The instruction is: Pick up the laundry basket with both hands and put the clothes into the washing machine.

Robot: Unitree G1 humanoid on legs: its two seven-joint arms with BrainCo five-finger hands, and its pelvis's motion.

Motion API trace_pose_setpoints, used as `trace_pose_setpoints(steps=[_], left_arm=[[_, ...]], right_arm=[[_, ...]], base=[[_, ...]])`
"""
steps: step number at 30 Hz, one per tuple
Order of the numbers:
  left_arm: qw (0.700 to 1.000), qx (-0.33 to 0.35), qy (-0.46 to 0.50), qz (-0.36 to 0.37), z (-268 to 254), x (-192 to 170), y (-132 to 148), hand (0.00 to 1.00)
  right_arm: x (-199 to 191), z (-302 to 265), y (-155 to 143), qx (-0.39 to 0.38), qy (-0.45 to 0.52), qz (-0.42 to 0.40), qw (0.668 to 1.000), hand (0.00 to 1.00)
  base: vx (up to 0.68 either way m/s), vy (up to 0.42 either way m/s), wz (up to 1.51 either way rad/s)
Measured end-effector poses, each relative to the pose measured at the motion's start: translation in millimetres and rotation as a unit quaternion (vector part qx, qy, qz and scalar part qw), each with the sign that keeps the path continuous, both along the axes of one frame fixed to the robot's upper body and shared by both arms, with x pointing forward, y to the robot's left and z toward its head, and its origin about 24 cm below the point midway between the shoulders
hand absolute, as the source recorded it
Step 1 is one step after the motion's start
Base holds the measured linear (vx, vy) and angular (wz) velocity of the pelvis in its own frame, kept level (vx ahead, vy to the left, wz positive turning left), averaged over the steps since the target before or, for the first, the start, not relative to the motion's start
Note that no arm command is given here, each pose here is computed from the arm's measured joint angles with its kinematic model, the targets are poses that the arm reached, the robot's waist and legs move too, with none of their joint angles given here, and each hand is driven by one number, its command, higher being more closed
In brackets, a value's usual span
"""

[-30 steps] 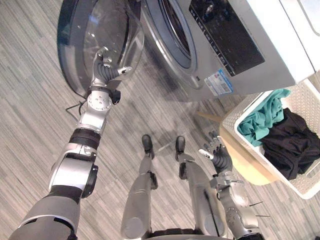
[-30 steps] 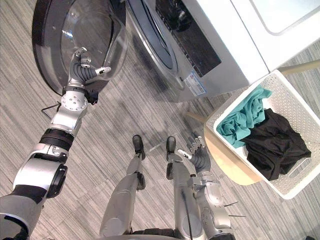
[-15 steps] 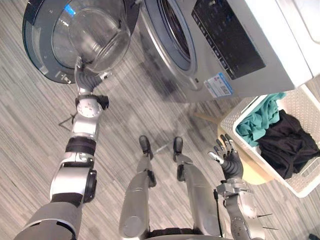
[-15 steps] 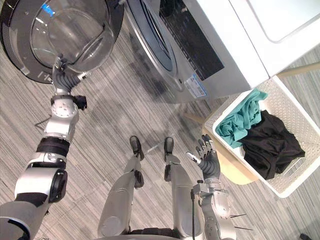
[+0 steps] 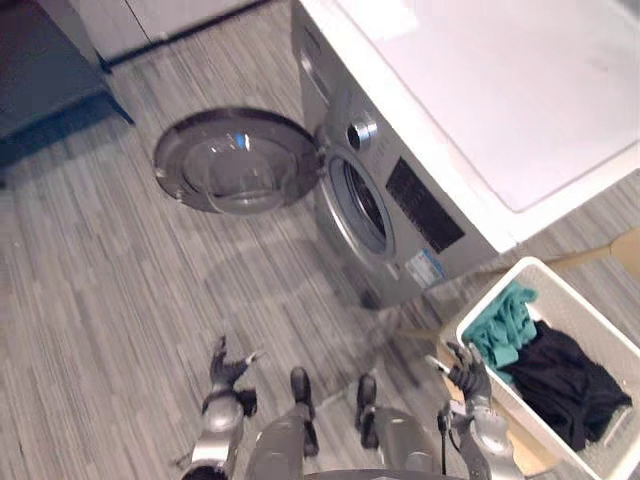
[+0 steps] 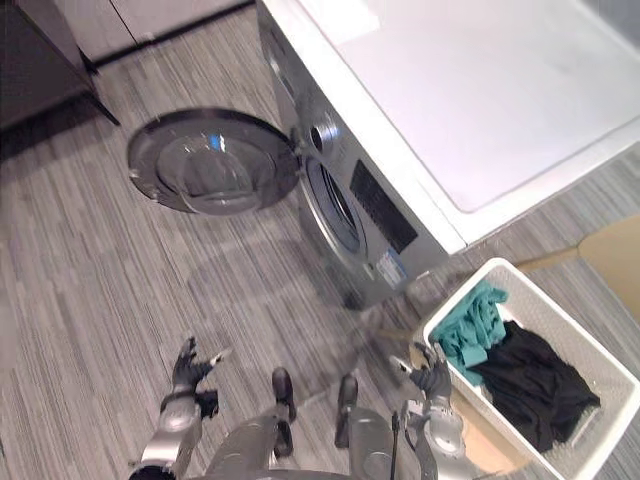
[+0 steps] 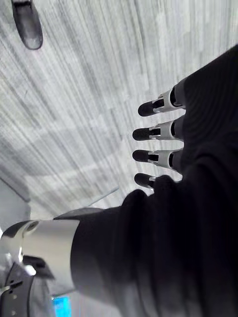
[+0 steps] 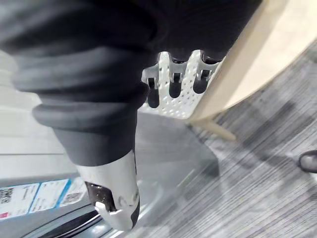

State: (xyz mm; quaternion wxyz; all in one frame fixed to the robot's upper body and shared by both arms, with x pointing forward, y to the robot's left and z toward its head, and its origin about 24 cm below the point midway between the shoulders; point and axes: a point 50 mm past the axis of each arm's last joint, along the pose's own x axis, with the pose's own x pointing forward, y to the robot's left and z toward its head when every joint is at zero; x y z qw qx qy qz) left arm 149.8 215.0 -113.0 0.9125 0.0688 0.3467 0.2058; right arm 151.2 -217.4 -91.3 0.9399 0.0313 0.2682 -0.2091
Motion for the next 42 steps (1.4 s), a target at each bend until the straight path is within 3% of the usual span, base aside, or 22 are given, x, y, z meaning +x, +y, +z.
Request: trace_pose_setpoints(steps=[7,15,20,26,32,38,42], left_arm=[[0.993,-0.05,0.105,-0.009,-31,-49,-2,0.0],[0.991,-0.049,0.123,0.011,-34,-61,3,0.0],[0.992,-0.041,0.121,0.008,-32,-56,9,0.0],[0.992,-0.04,0.122,-0.01,-32,-51,9,0.0],[0.99,-0.086,0.102,-0.048,-33,-31,-28,0.0],[0.99,-0.087,0.092,-0.067,-31,-27,-35,0.0],[0.99,-0.064,0.093,-0.081,-29,-22,-22,0.0]], right_arm=[[-9,-21,-6,0.007,0.068,-0.02,0.997,0.0],[-11,-26,-10,0.018,0.081,-0.04,0.996,0.0],[3,-28,-4,0.031,0.086,-0.033,0.995,0.0],[-19,-34,-22,0.01,0.121,-0.057,0.991,0.0],[-23,-36,-21,0.014,0.131,-0.077,0.988,0.0],[-8,-32,-15,0.018,0.111,-0.081,0.99,0.0],[-7,-34,-6,0.03,0.111,-0.072,0.991,0.0]], base=[[-0.01,0.042,-0.26],[-0.07,0.025,-0.82],[-0.01,-0.045,-1.24],[0.19,-0.151,-0.77],[0.27,-0.078,-0.76],[0.24,0.165,-0.4],[0.18,0.141,0.09]])
